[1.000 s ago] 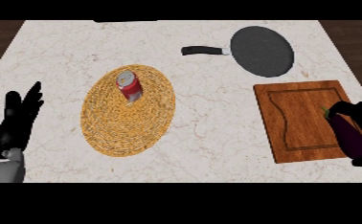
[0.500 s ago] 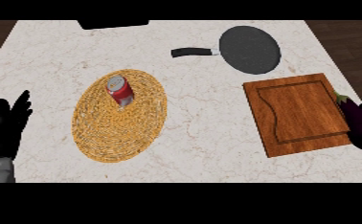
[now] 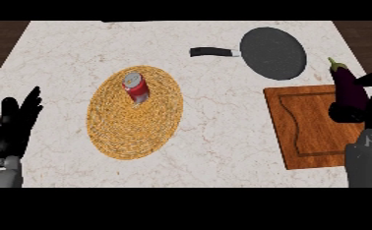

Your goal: Pick the eggplant from the cutting board and place it in the pan

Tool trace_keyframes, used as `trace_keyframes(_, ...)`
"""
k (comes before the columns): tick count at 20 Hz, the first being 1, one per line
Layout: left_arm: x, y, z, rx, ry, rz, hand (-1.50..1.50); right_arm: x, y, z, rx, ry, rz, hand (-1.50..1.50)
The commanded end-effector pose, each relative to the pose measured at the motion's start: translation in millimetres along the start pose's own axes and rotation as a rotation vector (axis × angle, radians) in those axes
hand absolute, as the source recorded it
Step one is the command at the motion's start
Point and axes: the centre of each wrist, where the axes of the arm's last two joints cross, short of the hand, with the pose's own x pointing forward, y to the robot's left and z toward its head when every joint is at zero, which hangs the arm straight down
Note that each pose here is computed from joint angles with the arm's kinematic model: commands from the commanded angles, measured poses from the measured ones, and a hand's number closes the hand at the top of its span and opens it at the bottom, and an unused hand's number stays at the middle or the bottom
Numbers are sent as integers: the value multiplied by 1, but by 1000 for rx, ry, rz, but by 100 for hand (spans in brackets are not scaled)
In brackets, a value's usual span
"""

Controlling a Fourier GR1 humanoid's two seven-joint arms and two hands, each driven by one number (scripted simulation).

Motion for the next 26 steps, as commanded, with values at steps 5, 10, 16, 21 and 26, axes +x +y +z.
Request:
trace_keyframes(5, 24, -40, -18, -48, -50, -15, 0, 88, -15, 16, -82, 92, -102, 150)
trace_keyframes(10, 4, -21, -1, -56, -39, -6, 0, 103, -9, -30, -63, 144, -219, 150)
trace_keyframes(16, 15, -17, -15, -53, -61, -3, 0, 101, 25, -81, -36, 188, -282, 150)
trace_keyframes(21, 26, -14, -12, -66, -65, -12, 0, 86, 44, -108, -2, 233, -283, 150)
trace_keyframes(26, 28, -29, -13, -78, -83, -7, 0, 70, 86, -93, 42, 233, -328, 150)
